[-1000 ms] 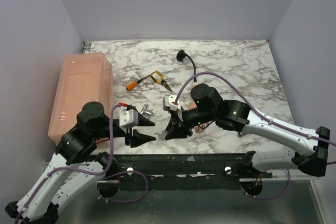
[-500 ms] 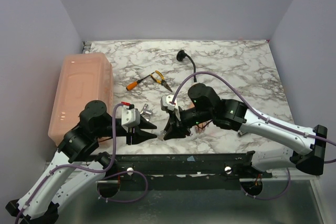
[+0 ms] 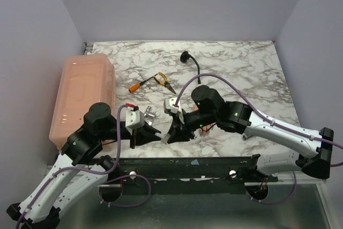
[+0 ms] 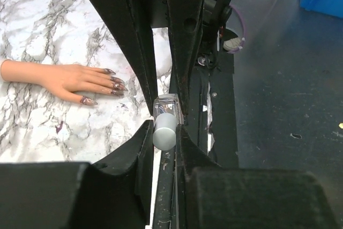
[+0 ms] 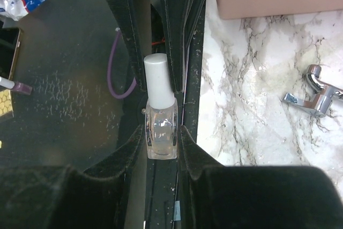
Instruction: Paint the nails
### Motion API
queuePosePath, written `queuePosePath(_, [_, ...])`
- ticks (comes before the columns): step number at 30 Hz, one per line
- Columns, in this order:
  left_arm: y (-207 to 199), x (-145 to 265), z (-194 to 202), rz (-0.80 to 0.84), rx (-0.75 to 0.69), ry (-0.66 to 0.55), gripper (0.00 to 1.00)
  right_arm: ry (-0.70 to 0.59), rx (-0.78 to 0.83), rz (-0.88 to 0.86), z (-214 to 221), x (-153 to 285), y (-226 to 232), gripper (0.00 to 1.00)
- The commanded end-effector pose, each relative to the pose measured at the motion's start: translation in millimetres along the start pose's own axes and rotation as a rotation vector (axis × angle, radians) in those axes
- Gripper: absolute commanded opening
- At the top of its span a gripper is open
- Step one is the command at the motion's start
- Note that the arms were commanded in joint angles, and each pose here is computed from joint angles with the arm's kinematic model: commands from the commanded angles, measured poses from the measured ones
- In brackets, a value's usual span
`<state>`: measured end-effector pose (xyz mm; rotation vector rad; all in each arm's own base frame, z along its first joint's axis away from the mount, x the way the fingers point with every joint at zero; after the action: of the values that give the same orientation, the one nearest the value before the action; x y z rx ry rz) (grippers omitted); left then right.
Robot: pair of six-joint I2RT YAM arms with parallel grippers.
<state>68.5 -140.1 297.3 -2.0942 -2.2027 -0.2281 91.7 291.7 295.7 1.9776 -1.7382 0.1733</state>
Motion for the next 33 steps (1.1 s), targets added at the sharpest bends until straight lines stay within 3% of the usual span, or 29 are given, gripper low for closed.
queuePosePath(1, [1, -3, -1, -0.002, 0.027, -0.015, 0.00, -0.037, 0.040, -0.004, -13, 1, 1, 0.00])
queuePosePath(9, [18, -1, -13, -0.245, 0.298, 0.060, 0.00, -0.086, 0.040, 0.280, -17, 5, -26, 0.00])
queuePosePath(15, [27, 0, -18, -0.388, 0.490, 0.124, 0.00, -0.087, 0.030, 0.336, -16, 3, -33, 0.00])
queuePosePath(33, [29, 6, -31, -0.515, 0.649, 0.117, 0.00, -0.075, 0.020, 0.377, -10, 3, -38, 0.00])
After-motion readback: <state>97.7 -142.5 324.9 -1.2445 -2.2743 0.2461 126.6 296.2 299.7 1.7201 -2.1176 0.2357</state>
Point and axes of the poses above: each gripper's point midway between its finger pads, its own x axis back along the fingers, its own y axis along the line the jaws close on, z = x × y, the point moved 8 cm from there along x, back along the fingers, and after that the axes turned 8 degrees about -x, right-handed, at the moved point
